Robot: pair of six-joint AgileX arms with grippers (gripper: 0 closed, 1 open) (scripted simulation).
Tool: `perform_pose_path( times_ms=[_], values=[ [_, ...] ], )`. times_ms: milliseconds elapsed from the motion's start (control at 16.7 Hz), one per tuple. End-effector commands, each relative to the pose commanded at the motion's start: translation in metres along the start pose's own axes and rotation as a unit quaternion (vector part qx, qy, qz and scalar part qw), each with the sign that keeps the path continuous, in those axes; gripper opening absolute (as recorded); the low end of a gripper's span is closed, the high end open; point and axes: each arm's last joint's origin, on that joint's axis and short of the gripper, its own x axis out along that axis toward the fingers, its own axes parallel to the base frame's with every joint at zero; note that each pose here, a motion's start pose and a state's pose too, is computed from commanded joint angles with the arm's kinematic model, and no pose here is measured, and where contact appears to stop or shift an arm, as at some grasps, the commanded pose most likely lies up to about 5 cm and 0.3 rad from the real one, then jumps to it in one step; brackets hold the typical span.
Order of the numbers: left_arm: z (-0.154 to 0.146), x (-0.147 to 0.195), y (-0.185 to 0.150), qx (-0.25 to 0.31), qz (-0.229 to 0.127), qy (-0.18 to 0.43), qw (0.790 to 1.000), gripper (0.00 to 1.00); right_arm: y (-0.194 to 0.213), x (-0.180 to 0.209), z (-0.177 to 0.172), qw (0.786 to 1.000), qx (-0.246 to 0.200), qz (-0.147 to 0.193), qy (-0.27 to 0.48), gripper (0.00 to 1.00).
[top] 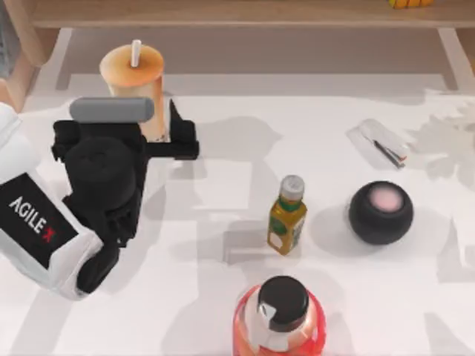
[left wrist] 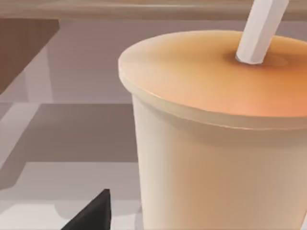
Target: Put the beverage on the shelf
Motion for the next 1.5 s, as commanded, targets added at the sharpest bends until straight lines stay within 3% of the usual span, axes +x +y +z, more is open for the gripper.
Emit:
perform_pose_path(
  times_ms=[300, 600, 1380, 1500],
  values=[
    [0.0, 0.042, 0.001, 0.0, 0.0, 0.0, 1.0, 1.0, 0.0, 0.0, 0.0, 1.0, 0.0, 0.0, 0.0, 1.0],
    [0.0, 0.047, 0.002, 0.0, 0.0, 0.0, 1.0, 1.0, 0.0, 0.0, 0.0, 1.0, 0.0, 0.0, 0.0, 1.0],
    [0.0, 0.047, 0.002, 0.0, 0.0, 0.0, 1.0, 0.02, 0.0, 0.0, 0.0, 1.0, 0.0, 0.0, 0.0, 1.0],
    [0.0, 0.047, 0.002, 0.0, 0.0, 0.0, 1.0, 0.0, 0.0, 0.0, 0.0, 1.0, 0.0, 0.0, 0.0, 1.0]
  ],
)
